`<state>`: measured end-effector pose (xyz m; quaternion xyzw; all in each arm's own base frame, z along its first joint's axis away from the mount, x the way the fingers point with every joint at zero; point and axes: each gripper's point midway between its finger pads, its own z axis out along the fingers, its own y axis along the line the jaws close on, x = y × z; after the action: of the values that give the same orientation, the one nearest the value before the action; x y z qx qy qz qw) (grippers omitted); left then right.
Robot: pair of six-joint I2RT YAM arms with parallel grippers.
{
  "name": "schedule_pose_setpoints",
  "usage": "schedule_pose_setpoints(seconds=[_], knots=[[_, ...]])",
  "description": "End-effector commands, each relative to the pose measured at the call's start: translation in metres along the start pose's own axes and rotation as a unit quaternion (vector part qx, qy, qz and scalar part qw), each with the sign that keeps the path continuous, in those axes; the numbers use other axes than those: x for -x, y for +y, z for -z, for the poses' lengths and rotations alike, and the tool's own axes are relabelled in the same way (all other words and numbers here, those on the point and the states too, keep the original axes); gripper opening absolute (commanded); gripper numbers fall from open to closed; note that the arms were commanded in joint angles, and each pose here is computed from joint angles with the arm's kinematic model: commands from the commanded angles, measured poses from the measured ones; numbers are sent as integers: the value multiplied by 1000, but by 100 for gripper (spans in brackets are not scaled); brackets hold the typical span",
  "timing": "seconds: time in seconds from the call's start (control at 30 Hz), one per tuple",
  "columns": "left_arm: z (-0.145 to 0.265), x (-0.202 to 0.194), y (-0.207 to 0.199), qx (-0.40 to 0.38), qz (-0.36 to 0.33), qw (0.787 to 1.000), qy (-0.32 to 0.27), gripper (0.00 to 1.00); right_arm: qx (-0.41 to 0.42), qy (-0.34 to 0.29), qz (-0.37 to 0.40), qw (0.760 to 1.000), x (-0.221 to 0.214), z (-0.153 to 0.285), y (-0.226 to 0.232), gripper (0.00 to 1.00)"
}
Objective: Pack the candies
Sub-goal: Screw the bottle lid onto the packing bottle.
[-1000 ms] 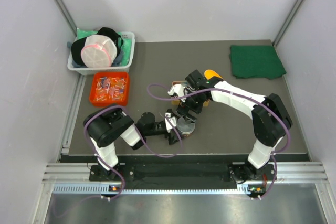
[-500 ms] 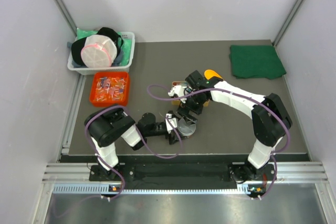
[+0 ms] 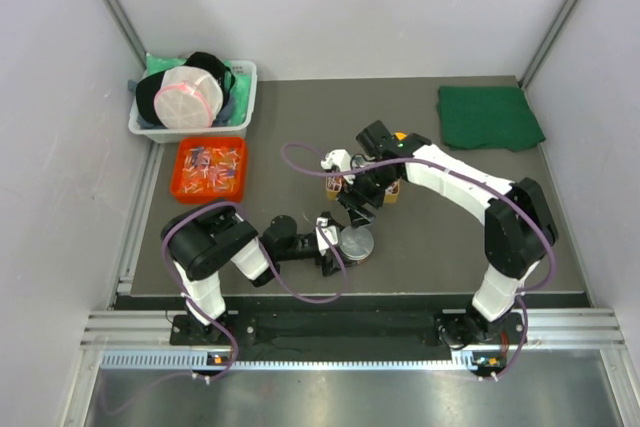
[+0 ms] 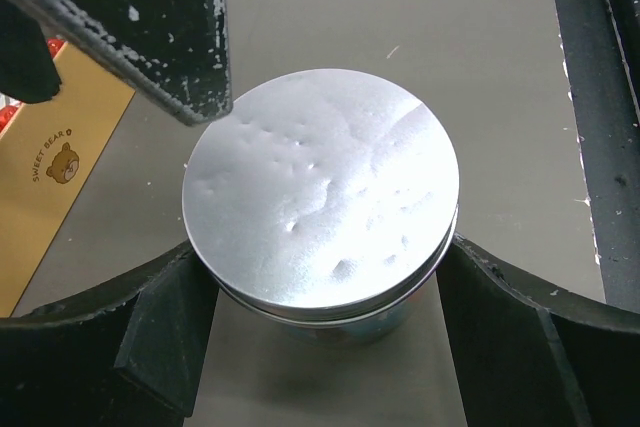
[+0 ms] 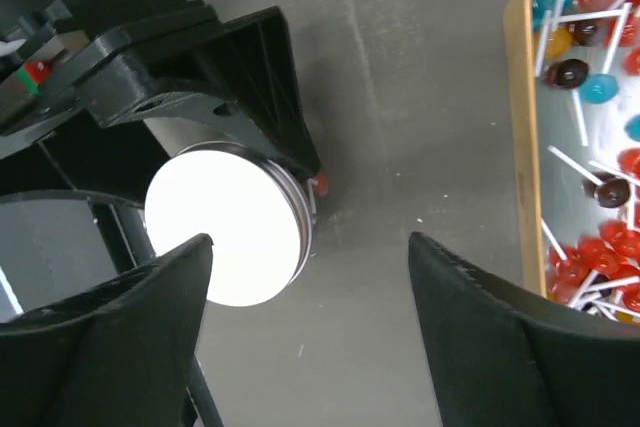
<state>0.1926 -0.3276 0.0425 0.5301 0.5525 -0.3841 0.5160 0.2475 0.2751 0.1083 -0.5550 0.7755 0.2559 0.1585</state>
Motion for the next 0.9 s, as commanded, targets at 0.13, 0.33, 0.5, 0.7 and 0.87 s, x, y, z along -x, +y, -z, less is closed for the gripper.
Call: schedule_pose_setpoints(seconds=[0.13, 0.33, 0.5, 0.7, 0.87], knots=[[-6, 22, 2, -5, -40, 998, -43, 79, 60, -20, -5, 998, 10, -6, 13, 61], [-6, 22, 2, -5, -39, 998, -43, 78, 71, -8, -16, 997, 4, -20, 11, 58], [-6, 22, 3, -4, -41, 998, -43, 78, 71, -2, -20, 997, -2, -21, 12, 50], [-6, 20, 2, -5, -38, 999, -39, 78, 56, 10, -25, 998, -14, -21, 10, 32], [-7, 19, 5, -1, -40, 999, -37, 79, 47, 18, -25, 998, -25, -19, 13, 24]])
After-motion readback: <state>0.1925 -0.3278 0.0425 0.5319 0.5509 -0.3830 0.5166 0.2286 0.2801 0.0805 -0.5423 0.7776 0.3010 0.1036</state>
